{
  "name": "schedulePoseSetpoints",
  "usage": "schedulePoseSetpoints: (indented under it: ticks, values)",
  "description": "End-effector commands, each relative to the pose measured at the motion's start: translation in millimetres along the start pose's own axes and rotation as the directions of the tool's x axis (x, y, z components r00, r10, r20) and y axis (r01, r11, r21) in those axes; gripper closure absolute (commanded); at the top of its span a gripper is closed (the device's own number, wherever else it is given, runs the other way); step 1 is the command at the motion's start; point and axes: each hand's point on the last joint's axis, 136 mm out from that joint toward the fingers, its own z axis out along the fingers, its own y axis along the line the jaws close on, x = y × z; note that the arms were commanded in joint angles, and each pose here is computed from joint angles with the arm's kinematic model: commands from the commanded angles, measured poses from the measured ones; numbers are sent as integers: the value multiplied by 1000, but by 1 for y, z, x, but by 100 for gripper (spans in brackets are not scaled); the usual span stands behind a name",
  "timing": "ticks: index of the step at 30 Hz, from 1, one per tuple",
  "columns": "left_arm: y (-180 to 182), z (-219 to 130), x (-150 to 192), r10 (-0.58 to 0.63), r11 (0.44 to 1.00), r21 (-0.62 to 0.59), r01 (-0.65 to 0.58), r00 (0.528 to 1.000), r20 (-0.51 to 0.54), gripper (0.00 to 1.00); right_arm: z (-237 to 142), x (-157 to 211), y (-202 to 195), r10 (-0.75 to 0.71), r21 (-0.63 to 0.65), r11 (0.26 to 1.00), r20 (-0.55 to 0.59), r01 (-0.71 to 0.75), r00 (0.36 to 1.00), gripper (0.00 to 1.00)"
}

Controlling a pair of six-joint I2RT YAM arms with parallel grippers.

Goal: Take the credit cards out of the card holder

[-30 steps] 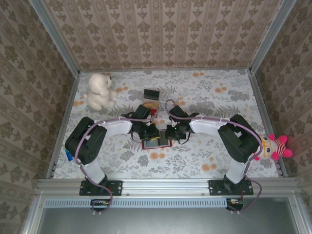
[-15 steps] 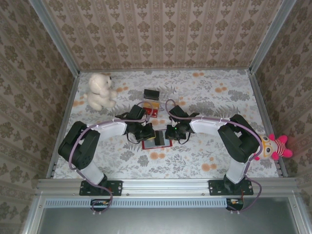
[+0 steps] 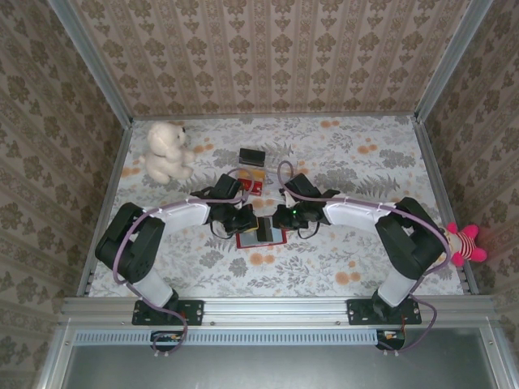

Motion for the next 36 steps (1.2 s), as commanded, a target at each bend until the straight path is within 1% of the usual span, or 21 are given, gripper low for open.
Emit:
schedulePoseSetpoints:
  ticks: [1, 6, 13, 15, 19, 21, 25, 30, 32, 36]
  values:
    - [8, 0, 2, -2, 1000, -17, 2, 1000, -7, 96, 15, 11, 7, -4, -58, 998, -68, 0, 998, 89]
    - [5, 0, 3, -3, 1000, 2, 3, 1000, -6, 92, 26, 16, -3, 25, -20, 999, -110, -28, 994, 90]
    - [-3, 4, 2, -13, 997, 73, 13, 1000, -9, 80, 39, 27, -15, 65, 16, 998, -163, -63, 985, 90]
    - [-4, 6, 2, -16, 997, 75, 17, 1000, -12, 79, 39, 27, -15, 66, 17, 998, -165, -64, 984, 90]
    - [-4, 7, 2, -17, 997, 76, 19, 1000, -18, 79, 39, 27, -16, 65, 20, 998, -166, -62, 984, 90]
    - [-5, 6, 2, -18, 997, 76, 19, 1000, -17, 82, 38, 28, -17, 66, 26, 998, -166, -62, 984, 90]
    - [4, -1, 2, -14, 1000, 18, 14, 1000, -5, 89, 35, 25, -21, 70, 56, 996, -149, -63, 986, 90]
    - [12, -21, 4, 11, 999, -48, -10, 1000, 18, 90, 28, 20, -27, 82, 93, 993, -123, -71, 989, 89]
    - [13, -32, 5, 27, 998, -63, -25, 999, 31, 90, 23, 16, -23, 71, 77, 995, -108, -63, 992, 89]
    - [11, -60, -2, 35, 998, -52, -31, 996, 86, 90, 7, 0, 10, 11, -53, 999, -55, -14, 998, 83]
